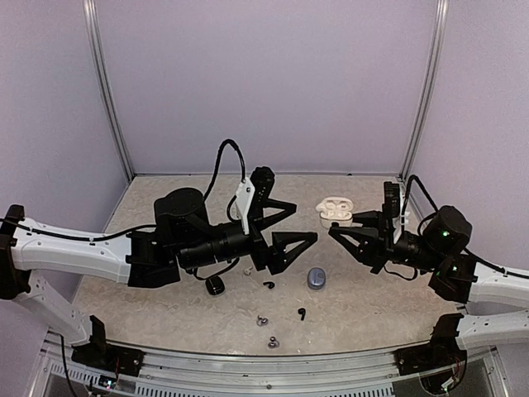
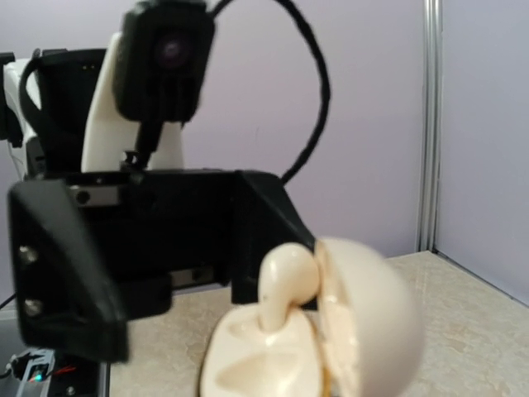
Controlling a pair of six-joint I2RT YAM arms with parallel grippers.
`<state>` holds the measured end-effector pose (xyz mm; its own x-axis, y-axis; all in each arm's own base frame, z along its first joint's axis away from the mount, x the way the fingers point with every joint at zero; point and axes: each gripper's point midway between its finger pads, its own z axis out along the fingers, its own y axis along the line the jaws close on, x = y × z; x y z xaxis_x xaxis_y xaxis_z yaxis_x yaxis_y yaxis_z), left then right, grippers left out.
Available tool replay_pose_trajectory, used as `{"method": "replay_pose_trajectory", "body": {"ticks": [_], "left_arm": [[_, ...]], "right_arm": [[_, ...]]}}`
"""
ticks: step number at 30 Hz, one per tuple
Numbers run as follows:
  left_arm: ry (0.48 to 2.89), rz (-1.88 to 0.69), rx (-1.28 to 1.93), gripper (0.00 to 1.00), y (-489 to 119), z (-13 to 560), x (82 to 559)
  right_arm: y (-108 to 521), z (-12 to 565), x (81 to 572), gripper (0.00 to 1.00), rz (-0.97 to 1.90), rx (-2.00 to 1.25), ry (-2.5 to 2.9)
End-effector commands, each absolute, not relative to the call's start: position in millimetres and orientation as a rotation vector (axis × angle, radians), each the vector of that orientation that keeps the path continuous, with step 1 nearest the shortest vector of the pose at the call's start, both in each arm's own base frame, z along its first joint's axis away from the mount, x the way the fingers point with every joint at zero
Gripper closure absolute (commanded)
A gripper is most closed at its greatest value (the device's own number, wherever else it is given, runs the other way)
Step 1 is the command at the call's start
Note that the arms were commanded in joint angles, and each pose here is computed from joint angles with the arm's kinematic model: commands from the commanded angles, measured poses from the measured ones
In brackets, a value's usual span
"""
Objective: Insert the wireless bluetooth earbuds into the charging case
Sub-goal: Insert the left earbud into the left side groove of the charging case, then adjust the left earbud in the left side groove of the charging case.
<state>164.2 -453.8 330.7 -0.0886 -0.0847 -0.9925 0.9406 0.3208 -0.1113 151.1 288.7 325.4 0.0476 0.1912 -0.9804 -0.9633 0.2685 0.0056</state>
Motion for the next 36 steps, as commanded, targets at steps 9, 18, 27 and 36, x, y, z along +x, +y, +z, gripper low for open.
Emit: {"method": "replay_pose_trajectory", "body": {"ticks": [9, 18, 27, 36], "left_arm": [[1.302, -0.957, 0.819, 0.01, -404, 348, 161], [1.33, -0.978, 0.83, 0.06, -418, 352, 166], [1.336, -0.956, 0.835, 0.11, -423, 355, 172], [1.332, -0.963, 0.844, 0.13, -427, 355, 171]], "right_arm": [[297, 335, 118, 0.98, 1.184, -1.052, 1.071], [301, 336, 110, 1.0, 1.246, -1.096, 1.063], [305, 335, 105, 1.0, 1.287, -1.127, 1.046], [305, 336, 105, 1.0, 1.288, -1.125, 1.043]]}}
